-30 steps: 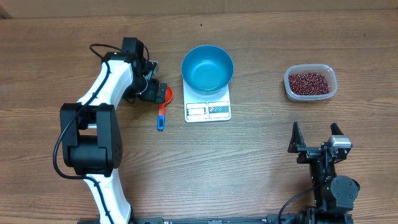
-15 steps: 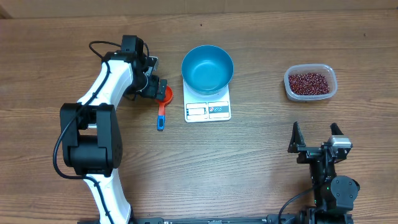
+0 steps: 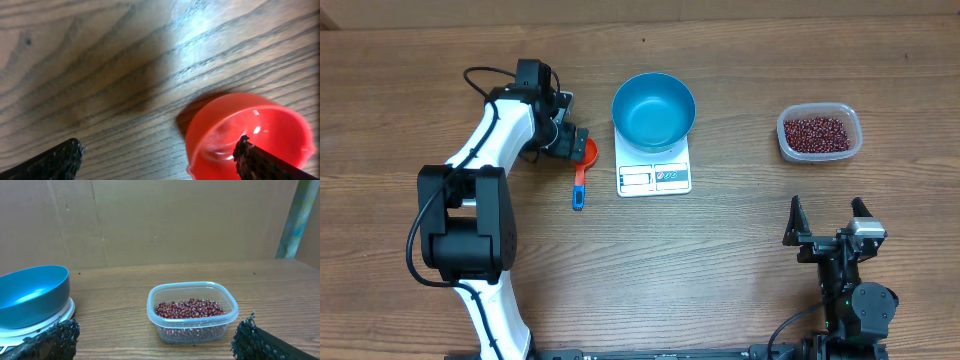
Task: Scoop item into bowl and weigh 150g on scale
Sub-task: 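Lower the left gripper and grasp the red scoop's cup rim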
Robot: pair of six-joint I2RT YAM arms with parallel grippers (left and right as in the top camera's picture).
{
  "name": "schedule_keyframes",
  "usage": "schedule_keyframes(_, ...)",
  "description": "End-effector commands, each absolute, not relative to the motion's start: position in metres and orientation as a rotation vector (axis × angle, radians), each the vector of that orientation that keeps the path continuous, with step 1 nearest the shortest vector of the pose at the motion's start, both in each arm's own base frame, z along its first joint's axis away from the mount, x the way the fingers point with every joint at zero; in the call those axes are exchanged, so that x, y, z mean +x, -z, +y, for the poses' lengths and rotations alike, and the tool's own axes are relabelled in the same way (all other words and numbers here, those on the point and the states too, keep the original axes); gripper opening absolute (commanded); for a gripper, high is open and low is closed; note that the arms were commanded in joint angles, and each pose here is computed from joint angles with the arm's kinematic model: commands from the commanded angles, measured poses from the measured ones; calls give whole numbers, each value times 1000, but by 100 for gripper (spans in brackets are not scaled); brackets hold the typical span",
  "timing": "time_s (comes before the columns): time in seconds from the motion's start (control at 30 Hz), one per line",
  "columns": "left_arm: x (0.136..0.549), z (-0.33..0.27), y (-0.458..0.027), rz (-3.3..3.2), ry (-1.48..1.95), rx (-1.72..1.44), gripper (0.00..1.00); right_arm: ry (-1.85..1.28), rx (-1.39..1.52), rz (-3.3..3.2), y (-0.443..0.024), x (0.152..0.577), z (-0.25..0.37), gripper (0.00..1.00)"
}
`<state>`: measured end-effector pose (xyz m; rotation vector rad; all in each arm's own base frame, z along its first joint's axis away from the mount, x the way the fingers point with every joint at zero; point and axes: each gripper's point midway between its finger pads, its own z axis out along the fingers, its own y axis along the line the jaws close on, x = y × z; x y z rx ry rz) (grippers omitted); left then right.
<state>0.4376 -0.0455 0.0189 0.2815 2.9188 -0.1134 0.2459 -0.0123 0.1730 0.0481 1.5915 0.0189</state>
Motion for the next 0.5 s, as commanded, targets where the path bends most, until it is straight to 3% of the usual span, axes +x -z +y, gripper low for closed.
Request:
schedule_keyframes(0.0,430,-42,-5,2949,92,274,99,-17,53,1588,-171,246,-13,100)
schedule_keyframes(0.47,430,-43,8,2924,98,275,100,-17,53,1588,-171,246,-13,100)
